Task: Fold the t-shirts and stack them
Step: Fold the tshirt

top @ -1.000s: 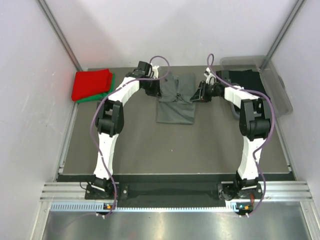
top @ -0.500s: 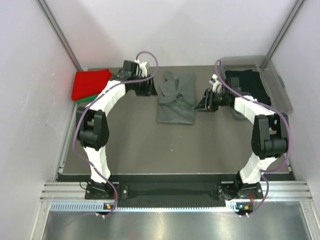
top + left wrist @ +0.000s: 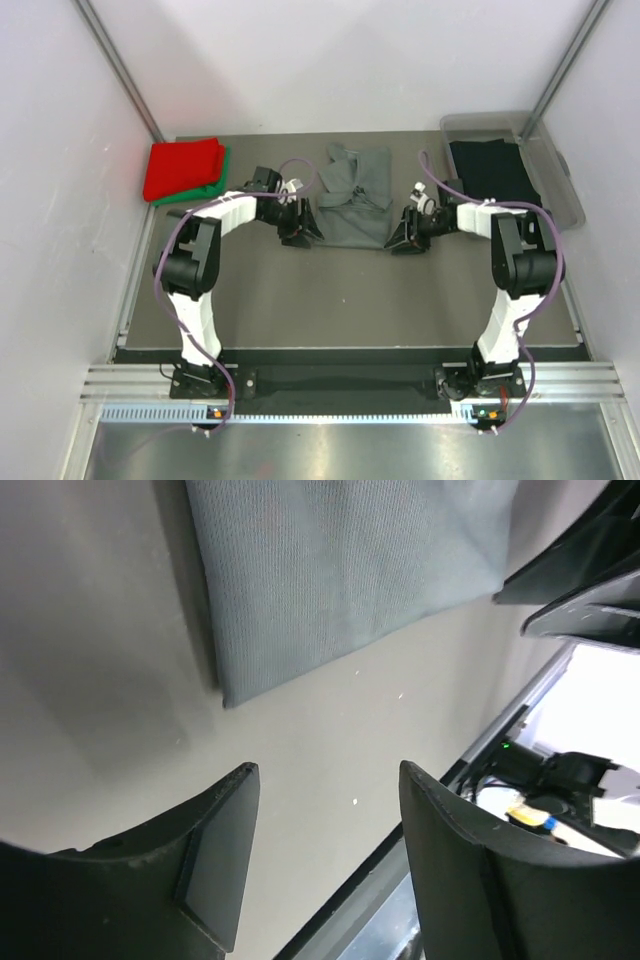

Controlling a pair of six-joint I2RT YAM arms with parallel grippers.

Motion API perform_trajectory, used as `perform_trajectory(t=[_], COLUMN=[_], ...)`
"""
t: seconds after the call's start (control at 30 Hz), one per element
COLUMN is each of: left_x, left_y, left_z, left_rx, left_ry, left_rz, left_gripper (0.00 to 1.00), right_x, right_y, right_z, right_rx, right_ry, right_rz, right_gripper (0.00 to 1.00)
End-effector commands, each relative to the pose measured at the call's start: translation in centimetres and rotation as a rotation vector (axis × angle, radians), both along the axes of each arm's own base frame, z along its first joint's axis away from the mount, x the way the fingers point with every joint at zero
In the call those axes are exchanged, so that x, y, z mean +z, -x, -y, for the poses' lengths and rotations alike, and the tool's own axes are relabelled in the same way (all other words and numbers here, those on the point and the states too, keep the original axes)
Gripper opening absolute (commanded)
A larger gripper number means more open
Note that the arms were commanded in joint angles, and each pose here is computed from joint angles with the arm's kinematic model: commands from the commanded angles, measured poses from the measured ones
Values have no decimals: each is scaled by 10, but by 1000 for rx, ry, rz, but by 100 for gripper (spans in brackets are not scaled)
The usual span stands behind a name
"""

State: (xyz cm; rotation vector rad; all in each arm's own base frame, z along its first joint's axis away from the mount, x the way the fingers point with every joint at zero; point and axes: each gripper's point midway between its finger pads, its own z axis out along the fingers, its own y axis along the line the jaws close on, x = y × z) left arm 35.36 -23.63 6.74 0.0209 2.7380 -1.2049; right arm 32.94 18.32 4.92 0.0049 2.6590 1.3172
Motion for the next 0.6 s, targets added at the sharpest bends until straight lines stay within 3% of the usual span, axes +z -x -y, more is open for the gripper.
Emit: perform_trajectory(t=[0.0,0.57], left_x=[2,-29], left_y=[-12,-31], left_z=[11,14], left_rx=[2,9], left_ry=[72,42], left_rz=[5,-45], left_gripper=[62,55], right_x=[8,-9], right_y=[-13,-38], right_z=[-12,-26], right_rx=[17,1], right_ry=[-45,-64], right_rz=[44,31], right_gripper=[44,44])
